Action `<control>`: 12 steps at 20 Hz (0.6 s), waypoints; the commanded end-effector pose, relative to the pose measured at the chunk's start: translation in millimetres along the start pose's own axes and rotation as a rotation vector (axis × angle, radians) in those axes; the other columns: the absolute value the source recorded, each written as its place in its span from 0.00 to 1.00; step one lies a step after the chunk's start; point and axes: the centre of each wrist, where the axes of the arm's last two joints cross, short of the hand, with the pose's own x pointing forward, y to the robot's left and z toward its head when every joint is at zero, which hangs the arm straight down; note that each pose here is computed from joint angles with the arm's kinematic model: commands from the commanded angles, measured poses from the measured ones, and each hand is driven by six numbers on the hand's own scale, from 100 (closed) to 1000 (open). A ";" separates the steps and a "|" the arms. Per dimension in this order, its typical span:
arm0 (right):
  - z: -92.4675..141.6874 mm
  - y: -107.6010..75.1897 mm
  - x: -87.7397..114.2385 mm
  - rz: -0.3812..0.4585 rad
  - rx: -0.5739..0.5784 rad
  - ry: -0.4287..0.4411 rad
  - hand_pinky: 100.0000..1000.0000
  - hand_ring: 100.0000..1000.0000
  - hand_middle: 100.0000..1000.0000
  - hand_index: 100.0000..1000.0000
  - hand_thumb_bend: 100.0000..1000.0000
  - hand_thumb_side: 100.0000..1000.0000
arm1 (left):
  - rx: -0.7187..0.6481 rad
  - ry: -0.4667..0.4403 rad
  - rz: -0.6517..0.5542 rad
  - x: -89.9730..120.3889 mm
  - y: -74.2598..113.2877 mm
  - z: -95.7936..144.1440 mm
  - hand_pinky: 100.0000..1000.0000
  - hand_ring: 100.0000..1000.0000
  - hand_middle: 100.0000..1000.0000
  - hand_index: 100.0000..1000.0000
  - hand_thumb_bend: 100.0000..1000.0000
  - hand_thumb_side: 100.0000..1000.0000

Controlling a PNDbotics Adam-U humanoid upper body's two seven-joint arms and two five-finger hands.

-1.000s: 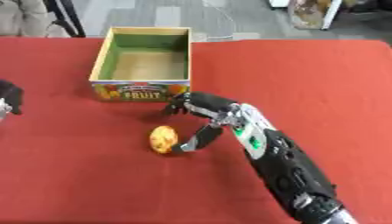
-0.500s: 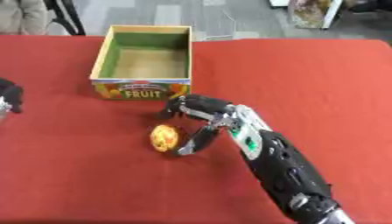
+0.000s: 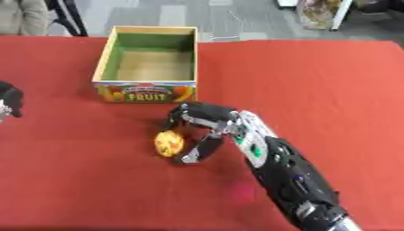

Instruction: Pick up objects on the table and place them in the box.

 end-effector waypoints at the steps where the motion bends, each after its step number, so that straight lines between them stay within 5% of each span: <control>1: -1.6 -5.7 0.7 0.027 0.003 -0.004 0.54 0.59 0.56 0.71 0.31 0.15 | -0.005 -0.033 -0.010 8.8 1.0 -3.5 0.41 0.45 0.46 0.55 0.43 0.28; 9: 0.0 0.5 -2.4 0.029 0.004 0.019 0.46 0.53 0.52 0.69 0.15 0.00 | -0.004 -0.031 -0.010 8.1 1.1 -2.9 0.41 0.45 0.46 0.55 0.42 0.28; 12: 0.8 2.5 -3.6 0.033 0.008 0.024 0.42 0.51 0.51 0.68 0.02 0.00 | -0.003 -0.030 -0.010 8.0 1.4 -2.8 0.41 0.45 0.46 0.55 0.42 0.28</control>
